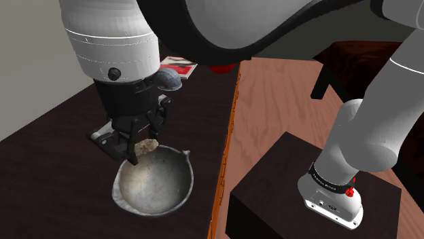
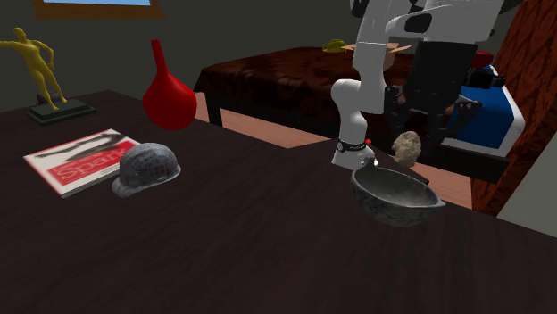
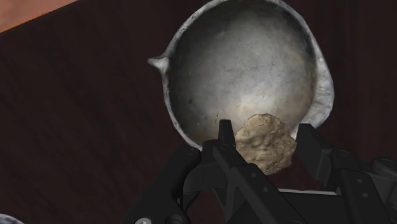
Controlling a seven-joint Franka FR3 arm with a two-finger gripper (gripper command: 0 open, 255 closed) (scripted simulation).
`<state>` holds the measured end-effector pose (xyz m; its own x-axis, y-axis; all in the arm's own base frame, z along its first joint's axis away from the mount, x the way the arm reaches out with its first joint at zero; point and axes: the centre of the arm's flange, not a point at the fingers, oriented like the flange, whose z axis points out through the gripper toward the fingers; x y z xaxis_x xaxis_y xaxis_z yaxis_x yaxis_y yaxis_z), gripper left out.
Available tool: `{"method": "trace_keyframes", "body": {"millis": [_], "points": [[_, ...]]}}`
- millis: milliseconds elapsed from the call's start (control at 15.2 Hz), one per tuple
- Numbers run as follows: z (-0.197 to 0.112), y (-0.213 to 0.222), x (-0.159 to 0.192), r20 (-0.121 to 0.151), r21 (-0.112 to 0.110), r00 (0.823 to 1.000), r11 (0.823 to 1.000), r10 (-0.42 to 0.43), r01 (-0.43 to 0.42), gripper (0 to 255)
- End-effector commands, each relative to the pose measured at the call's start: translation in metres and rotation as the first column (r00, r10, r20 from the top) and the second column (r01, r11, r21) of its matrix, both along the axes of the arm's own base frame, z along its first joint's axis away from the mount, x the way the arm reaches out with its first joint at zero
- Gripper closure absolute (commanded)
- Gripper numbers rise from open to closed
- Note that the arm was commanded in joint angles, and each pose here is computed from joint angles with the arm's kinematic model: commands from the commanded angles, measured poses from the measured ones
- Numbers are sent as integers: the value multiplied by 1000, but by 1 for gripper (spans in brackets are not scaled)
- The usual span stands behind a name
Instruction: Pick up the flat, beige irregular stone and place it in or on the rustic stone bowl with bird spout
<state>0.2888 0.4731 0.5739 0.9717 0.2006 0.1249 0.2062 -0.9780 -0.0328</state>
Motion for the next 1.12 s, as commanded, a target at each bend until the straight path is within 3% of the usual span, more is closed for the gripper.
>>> {"method": "trace_keyframes", "body": {"millis": [0,594,1056], "points": [[-10,0,-1,0,0,1000,1000,-1,1,255],[-59,0,-1,0,0,1000,1000,-1,1,255],[-59,0,-1,0,0,1000,1000,-1,1,255]]}}
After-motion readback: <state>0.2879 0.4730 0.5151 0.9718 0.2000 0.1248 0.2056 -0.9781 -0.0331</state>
